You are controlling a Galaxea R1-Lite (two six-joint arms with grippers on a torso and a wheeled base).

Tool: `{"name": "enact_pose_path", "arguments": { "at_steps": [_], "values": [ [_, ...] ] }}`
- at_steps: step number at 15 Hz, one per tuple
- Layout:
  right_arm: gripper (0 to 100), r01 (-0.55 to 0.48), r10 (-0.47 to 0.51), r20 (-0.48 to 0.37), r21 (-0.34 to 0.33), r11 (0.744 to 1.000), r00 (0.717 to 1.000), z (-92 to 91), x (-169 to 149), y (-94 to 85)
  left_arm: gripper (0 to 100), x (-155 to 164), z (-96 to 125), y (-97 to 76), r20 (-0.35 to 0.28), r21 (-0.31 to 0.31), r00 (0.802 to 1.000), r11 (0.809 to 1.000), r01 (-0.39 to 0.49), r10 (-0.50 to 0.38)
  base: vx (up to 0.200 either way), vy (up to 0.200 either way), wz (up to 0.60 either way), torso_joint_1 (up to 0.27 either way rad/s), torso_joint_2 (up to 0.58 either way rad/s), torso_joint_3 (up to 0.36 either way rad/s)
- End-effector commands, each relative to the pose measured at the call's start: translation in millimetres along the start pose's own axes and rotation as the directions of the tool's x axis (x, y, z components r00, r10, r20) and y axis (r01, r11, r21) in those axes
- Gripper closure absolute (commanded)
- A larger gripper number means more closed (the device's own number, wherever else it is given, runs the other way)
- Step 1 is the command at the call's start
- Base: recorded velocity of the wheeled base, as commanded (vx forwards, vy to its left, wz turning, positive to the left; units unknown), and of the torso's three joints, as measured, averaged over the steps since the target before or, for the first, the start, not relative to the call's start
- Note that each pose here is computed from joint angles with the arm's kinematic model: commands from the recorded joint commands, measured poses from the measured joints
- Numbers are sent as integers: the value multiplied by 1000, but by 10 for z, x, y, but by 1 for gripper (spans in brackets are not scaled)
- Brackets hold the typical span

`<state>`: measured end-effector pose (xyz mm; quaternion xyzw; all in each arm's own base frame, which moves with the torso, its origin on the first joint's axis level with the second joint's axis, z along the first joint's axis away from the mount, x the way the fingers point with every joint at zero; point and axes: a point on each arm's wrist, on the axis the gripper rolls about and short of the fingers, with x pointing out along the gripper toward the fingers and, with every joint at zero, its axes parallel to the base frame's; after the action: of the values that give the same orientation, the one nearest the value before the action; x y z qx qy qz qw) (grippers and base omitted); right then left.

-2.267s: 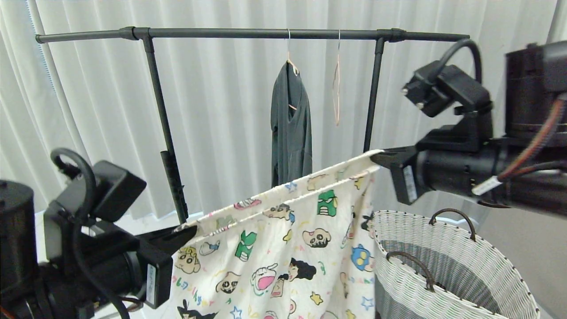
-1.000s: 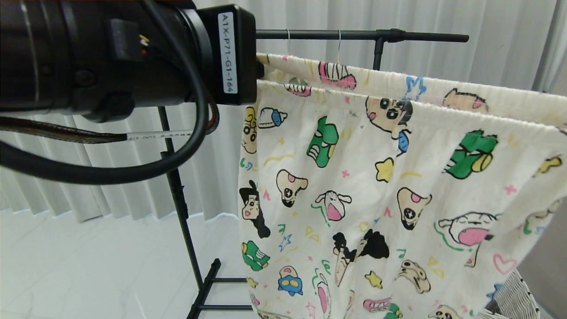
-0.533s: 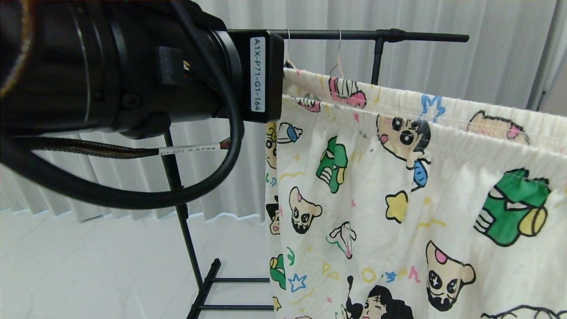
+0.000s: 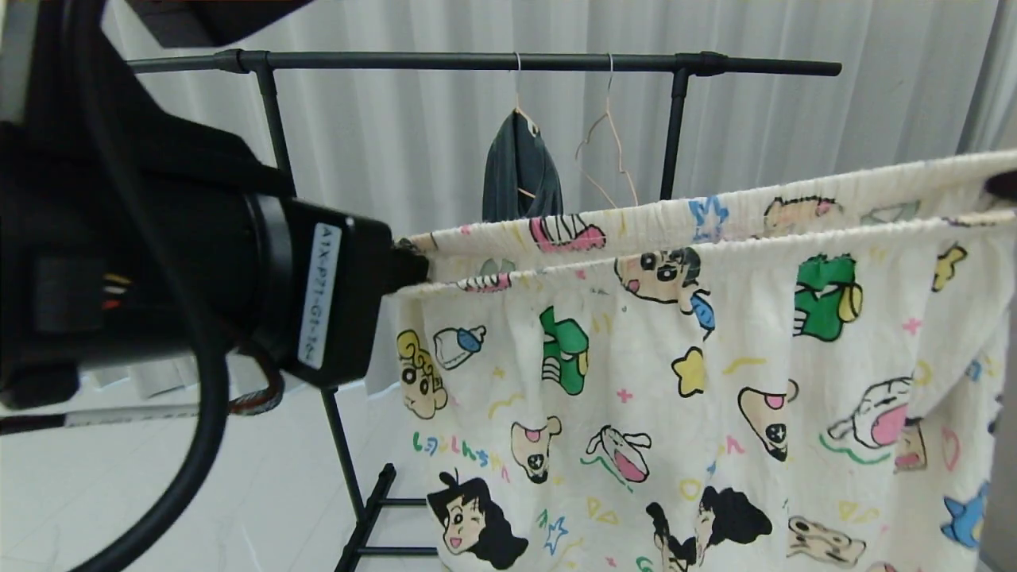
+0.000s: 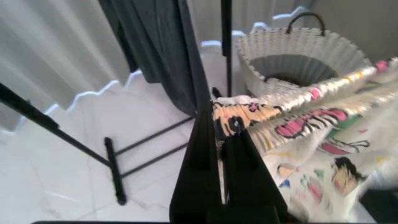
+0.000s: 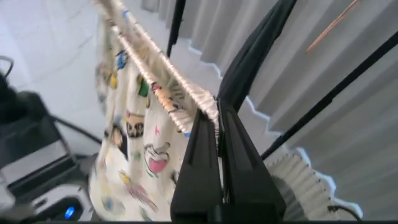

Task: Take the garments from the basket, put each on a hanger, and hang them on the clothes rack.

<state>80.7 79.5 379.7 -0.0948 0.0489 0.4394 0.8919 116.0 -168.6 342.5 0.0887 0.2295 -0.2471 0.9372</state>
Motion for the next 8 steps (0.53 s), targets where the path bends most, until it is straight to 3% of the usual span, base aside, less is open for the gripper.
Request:
{"name": "enact_pose_path", "arguments": {
  "at_steps": [1,5,8],
  "values": [
    [100,-46,47,35,-12,999,998,-109,457,22,100,-307,-77,-61,10,-35,992,992,125,-125,0,0,0,0,0,0],
    [100,-105,107,85,-31,994,991,-46,811,105,100,-646,-201,-315,4,-20,939,939,344,-344,0,0,0,0,0,0],
    [100,-115,118,75,-33,993,990,-58,853,126,100,-711,-252,-318,-9,-15,928,928,372,-372,0,0,0,0,0,0]
  ]
}}
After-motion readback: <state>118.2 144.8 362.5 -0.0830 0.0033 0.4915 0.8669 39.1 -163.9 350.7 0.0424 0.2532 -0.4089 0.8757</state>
